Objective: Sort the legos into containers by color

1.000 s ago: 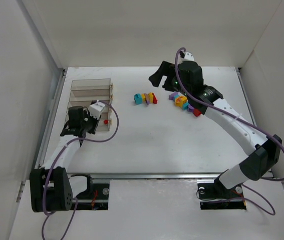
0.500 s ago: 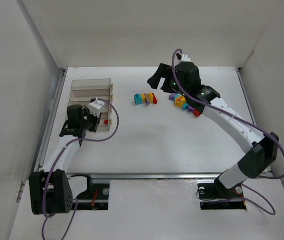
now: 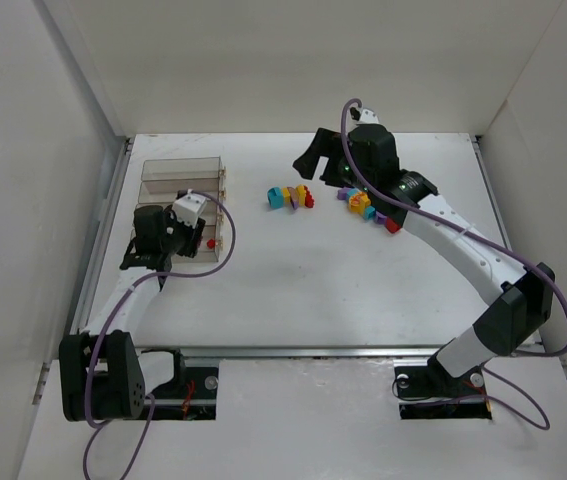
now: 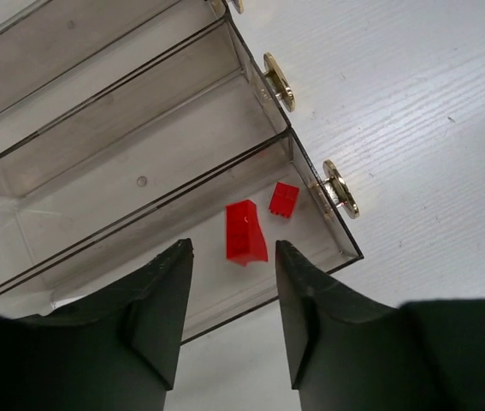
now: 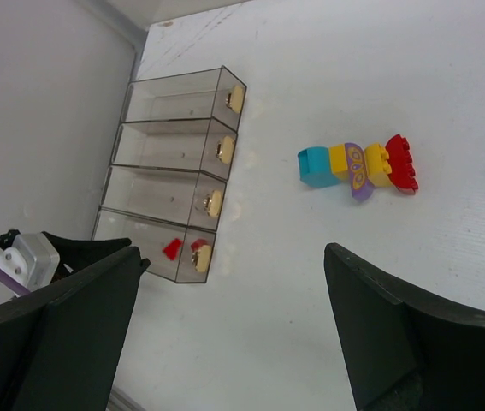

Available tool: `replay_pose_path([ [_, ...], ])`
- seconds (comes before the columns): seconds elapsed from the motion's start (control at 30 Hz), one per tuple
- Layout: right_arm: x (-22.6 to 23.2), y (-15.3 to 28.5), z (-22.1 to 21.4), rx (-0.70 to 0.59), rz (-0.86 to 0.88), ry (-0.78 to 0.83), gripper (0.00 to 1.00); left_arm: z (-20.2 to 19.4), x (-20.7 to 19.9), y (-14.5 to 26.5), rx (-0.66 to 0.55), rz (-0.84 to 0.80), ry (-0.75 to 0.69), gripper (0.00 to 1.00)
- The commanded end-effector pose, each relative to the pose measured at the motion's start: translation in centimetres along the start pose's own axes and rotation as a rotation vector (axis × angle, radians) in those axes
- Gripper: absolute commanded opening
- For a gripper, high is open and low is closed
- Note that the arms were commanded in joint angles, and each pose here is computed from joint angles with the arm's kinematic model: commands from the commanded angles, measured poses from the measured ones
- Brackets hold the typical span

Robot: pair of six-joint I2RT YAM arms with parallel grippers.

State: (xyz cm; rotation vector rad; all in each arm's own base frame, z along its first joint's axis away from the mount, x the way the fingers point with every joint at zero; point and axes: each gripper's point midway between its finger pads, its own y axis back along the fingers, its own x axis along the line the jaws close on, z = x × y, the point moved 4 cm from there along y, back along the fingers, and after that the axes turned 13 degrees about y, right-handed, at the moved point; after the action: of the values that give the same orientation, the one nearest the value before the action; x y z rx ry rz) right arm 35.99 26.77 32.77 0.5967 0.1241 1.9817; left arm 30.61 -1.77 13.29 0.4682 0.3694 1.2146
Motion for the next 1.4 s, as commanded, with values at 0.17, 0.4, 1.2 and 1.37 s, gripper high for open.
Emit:
replay_pose_path([
  [0.17,0.7,0.7,1.1,-0.021,0.017,0.024,0.93,1.3,0.1,0.0,-0.051,0.006,0.038,0.48],
  [0.4,-4.8,0.4,1.5,0.034,-0.117,-0.005,0.99,4.4,0.0,0.6,-0.102,-0.013,0.031,0.46],
  [1.2,-24.7,-1.8,-8.9,0.805,-0.473,0.555,0.99,7.5,-3.2,1.8,-0.148,-0.231,-0.028,0.57],
  [1.37,-26.0,-3.0,-10.7,0.870,-0.512,0.604,0.99,7.6,-3.2,2.0,-0.149,-0.231,-0.039,0.57],
])
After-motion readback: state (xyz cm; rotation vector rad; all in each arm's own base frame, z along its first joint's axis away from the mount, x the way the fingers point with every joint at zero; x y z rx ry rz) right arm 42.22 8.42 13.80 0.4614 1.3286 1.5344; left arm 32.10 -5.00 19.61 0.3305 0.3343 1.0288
